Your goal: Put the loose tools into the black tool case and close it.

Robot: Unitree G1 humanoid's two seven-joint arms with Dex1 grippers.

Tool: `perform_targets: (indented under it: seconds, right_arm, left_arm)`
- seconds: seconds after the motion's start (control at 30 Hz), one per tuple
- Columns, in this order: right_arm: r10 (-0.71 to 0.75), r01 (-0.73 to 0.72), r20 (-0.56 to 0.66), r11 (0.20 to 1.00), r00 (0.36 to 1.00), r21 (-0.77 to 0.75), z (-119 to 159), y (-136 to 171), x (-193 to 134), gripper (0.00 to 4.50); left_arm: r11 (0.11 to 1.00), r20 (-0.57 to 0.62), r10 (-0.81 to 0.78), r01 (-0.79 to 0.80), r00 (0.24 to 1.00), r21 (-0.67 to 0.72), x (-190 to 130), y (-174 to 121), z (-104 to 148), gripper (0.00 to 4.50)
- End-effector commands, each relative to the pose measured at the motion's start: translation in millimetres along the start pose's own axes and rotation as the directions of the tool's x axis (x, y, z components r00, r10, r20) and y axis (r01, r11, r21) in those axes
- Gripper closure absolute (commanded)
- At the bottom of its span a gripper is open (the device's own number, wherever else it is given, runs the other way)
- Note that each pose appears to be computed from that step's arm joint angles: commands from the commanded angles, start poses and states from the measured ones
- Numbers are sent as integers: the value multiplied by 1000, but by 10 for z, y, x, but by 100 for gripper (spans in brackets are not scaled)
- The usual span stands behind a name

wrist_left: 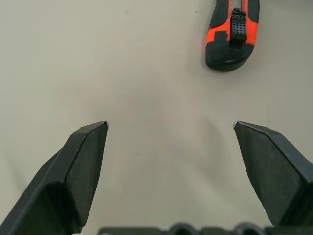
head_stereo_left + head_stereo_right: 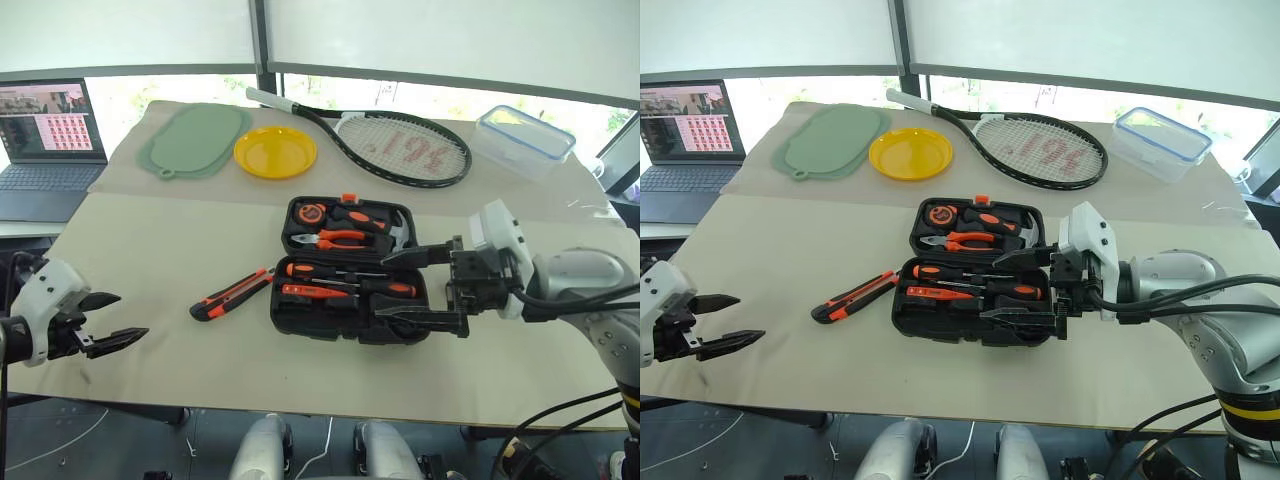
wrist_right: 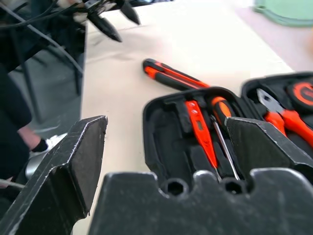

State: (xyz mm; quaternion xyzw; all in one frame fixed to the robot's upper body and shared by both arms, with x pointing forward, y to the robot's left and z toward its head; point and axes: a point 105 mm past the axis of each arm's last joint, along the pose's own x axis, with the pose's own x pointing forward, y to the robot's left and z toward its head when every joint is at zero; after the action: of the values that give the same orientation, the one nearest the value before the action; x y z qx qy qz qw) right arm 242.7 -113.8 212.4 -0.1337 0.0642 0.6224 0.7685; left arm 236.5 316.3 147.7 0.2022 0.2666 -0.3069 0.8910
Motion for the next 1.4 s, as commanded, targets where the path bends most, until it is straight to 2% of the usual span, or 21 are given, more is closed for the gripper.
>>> perform_targets:
  seconds: [0.03,0.13,0.23,0.4,0.53,0.87,0.97,1.13,1.17,1.4]
  right_arm:
    - [11,-11,5,999,1000,-45,60,31,-16,0]
    - [5,-6,-18,999,1000,-51,10,75,-27,0]
    - [-8,7,-22,999,1000,-50,-27,106,-24,0]
    - [-64,61,-34,995,997,-75,-98,118,28,0]
    - [-67,65,-26,996,997,-66,-102,149,52,0]
    - [-97,96,-12,994,995,-53,-104,155,49,0]
    - [-103,102,-11,993,995,-52,-99,154,32,0]
    - [-117,116,-4,992,993,-55,-81,135,-5,0]
    - [-128,127,0,990,992,-65,-80,117,-14,0]
    - [-156,156,8,987,988,-48,-70,53,-46,0]
  left_arm:
    - [986,-29,-67,71,997,149,164,-99,286,3]
    - [967,-142,-148,173,979,188,336,-194,385,3]
    - [947,-189,-213,251,958,203,441,-267,530,3]
    - [944,-245,-181,238,953,228,719,-162,677,3]
    - [924,-304,-214,293,928,244,868,-181,643,3]
    - [901,-331,-265,354,906,249,1188,-293,459,3]
    - [901,-313,-277,359,908,243,1200,-321,475,71]
    - [908,-275,-265,335,924,250,1169,-286,555,262]
    - [922,-249,-233,295,940,251,1155,-211,615,277]
    - [961,-58,-2,17,998,276,957,246,1078,278]
